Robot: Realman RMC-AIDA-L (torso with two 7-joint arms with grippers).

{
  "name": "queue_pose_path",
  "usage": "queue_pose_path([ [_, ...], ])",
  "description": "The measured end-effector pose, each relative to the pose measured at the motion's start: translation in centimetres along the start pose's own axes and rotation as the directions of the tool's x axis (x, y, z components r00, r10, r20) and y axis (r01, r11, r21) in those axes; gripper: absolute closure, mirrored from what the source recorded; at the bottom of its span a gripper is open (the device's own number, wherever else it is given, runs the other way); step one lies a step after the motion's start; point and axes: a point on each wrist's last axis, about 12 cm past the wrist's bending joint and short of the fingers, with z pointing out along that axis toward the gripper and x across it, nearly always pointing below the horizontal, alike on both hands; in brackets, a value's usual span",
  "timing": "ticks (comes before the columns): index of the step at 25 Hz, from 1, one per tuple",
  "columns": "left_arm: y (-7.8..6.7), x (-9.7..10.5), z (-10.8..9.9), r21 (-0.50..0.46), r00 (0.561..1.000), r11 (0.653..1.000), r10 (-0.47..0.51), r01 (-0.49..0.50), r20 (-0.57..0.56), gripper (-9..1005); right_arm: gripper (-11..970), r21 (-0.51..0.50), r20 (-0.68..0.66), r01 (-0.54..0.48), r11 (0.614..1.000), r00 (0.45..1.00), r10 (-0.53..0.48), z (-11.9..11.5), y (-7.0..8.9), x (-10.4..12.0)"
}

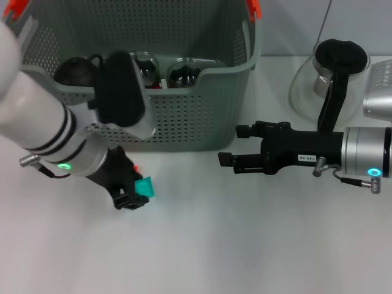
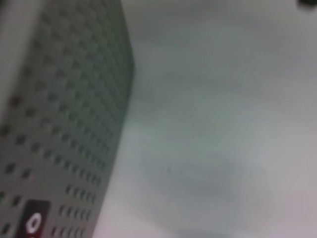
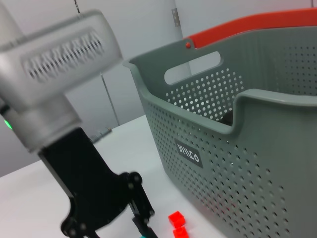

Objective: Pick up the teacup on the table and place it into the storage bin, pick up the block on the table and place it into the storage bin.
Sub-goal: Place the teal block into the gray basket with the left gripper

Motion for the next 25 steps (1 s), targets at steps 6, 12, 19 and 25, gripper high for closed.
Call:
queue_pose_path([
  [6, 0.2, 1.1, -4.2, 0.096, 0.912, 0.969, -0.247, 0.228, 0.328, 588, 45, 0.005, 0.000, 0.003, 1.000, 1.000, -0.003, -0.3, -0.1, 0.1],
  [12, 2.0, 2.0, -9.0, 0.216, 0.672, 0.922, -0.382, 0.321, 0.634, 586, 45, -0.003, -0.007, -0.002, 1.000, 1.000, 0.002, -0.3, 0.0, 0.3],
  [19, 6.4, 1.2, -11.0, 0.205, 0.526, 0.879, -0.428, 0.430, 0.734, 585, 45, -0.010, -0.014, -0.016, 1.000, 1.000, 0.016, -0.4, 0.2, 0.7],
  [25, 9.3, 0.6, -9.2, 0.260, 0.492, 0.837, -0.503, 0.481, 0.710, 583, 44, -0.013, -0.014, -0.018, 1.000, 1.000, 0.018, -0.4, 0.3, 0.8],
])
